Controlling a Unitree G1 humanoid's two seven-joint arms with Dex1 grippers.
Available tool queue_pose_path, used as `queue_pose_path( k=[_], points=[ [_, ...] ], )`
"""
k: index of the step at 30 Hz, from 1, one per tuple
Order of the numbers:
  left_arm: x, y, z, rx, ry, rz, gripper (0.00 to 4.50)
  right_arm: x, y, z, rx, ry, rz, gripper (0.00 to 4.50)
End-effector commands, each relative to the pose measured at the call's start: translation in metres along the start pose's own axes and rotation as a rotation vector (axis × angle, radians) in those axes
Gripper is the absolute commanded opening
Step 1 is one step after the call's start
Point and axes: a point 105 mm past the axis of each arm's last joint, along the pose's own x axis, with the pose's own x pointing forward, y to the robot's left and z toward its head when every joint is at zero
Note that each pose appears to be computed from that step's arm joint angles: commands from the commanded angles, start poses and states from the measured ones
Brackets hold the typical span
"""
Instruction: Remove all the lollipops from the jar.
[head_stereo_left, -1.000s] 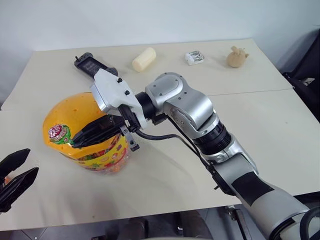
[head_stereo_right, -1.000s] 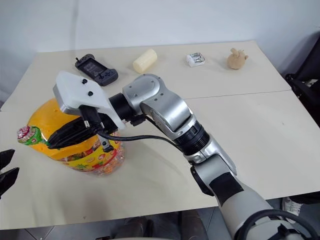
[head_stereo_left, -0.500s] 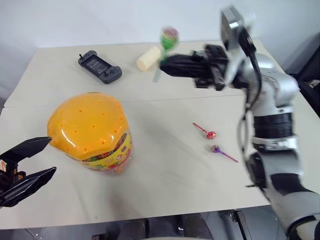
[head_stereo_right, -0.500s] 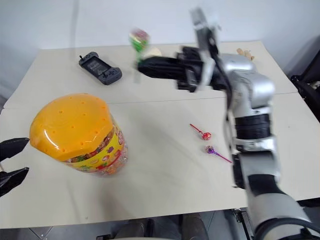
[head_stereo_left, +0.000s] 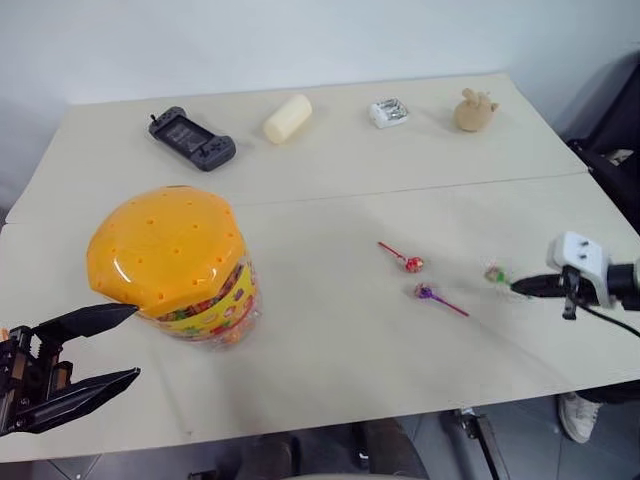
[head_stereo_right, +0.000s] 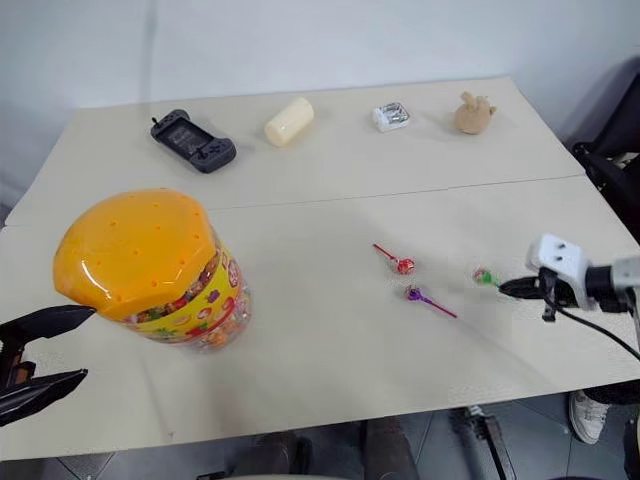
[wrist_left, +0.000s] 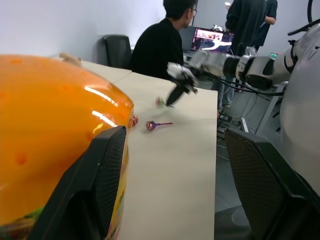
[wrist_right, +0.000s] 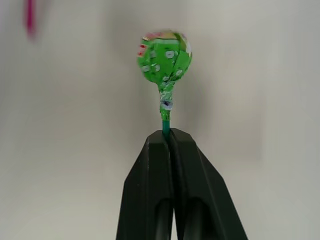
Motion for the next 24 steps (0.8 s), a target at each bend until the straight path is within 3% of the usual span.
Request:
queue_pose_path(
  k=[1, 7, 11, 17, 20, 24],
  points=[
    [-0.004, 0.004, 0.005, 0.045, 0.008, 0.05, 3.31, -0.006, -0.003, 0.001, 0.029, -0.098, -0.061, 0.92],
    [-0.018, 0.022, 0.008, 0.03, 0.015, 0.16, 3.31, -0.006, -0.003, 0.013, 0.043, -0.244, -0.095, 3.02],
    [-0.039, 0.048, 0.002, 0.031, 0.063, 0.324, 3.31, -0.016, -0.001, 0.05, 0.001, -0.462, -0.068, 4.46],
    [-0.078, 0.07, -0.016, 0.069, 0.181, 0.527, 3.31, -0.03, 0.01, 0.114, -0.052, -0.683, -0.008, 4.46],
    [-0.098, 0.08, -0.025, 0.11, 0.24, 0.647, 3.31, -0.026, 0.043, 0.163, -0.147, -0.804, 0.114, 4.46],
    [-0.1, 0.082, -0.04, 0.135, 0.233, 0.734, 3.31, -0.003, 0.092, 0.194, -0.237, -0.891, 0.217, 4.46]
  ],
)
